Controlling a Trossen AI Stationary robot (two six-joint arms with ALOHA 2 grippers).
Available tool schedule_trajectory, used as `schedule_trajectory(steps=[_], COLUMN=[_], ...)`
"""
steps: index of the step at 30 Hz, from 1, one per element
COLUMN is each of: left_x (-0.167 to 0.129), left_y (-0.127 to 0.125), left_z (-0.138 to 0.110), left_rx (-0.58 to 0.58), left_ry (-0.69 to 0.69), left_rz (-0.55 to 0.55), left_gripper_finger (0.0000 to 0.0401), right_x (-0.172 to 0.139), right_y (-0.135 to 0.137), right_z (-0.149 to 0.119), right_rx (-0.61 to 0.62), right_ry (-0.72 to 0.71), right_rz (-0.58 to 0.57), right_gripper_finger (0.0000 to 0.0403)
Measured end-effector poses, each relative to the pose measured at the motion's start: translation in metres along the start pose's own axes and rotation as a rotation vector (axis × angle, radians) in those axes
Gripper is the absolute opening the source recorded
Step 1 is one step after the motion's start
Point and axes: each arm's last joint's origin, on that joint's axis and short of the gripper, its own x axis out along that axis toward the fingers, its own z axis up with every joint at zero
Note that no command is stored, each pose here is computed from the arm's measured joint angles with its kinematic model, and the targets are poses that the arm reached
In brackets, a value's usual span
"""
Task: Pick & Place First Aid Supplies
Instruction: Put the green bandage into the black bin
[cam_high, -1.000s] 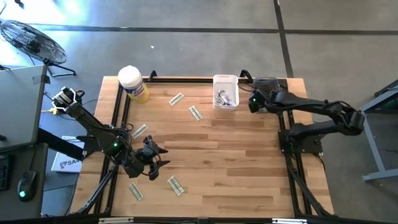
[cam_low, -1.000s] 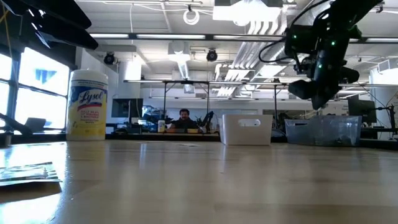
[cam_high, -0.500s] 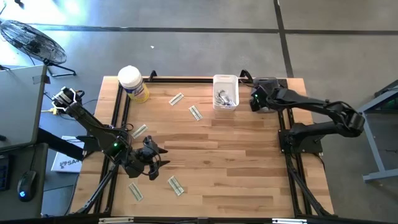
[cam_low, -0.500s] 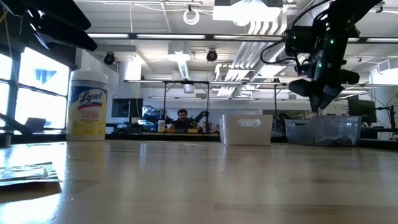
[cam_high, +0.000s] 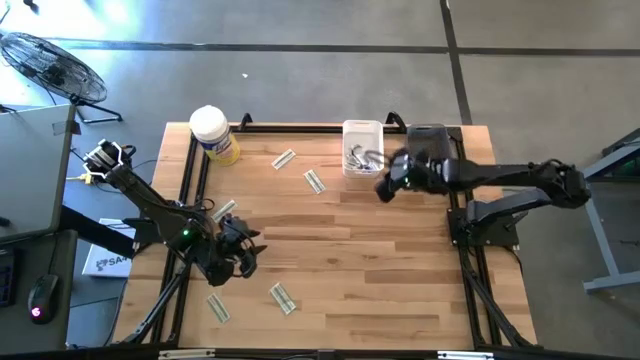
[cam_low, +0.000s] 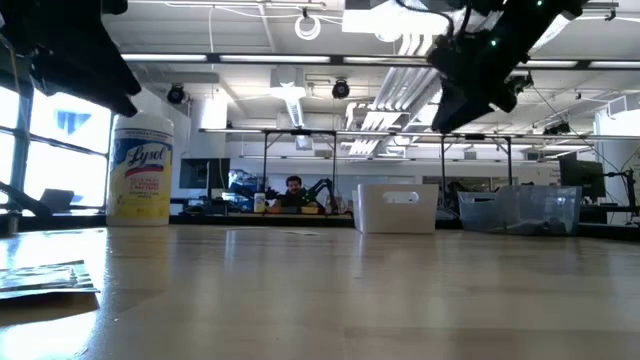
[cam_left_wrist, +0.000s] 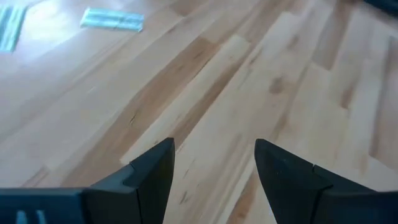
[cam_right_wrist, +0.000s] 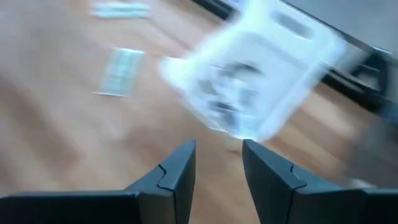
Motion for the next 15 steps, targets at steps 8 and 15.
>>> schedule_trajectory(steps=[8, 15], left_x=[-0.001, 0.016], left_y=[0.019, 0.054], left_z=[-0.006, -0.011], left_rx=[-0.106, -0.231], left_ry=[0.031, 0.077], left_rz=[0.16, 0.392], left_gripper_finger=[0.022, 0.022], right_x=[-0.009, -0.006], right_y=[0.067, 0.113], right_z=[-0.035, -0.074], right_rx=[-0.055, -0.138], right_ry=[-0.166, -0.307], right_rz=[0.324, 0.434], right_gripper_finger=[0.0126, 0.0126])
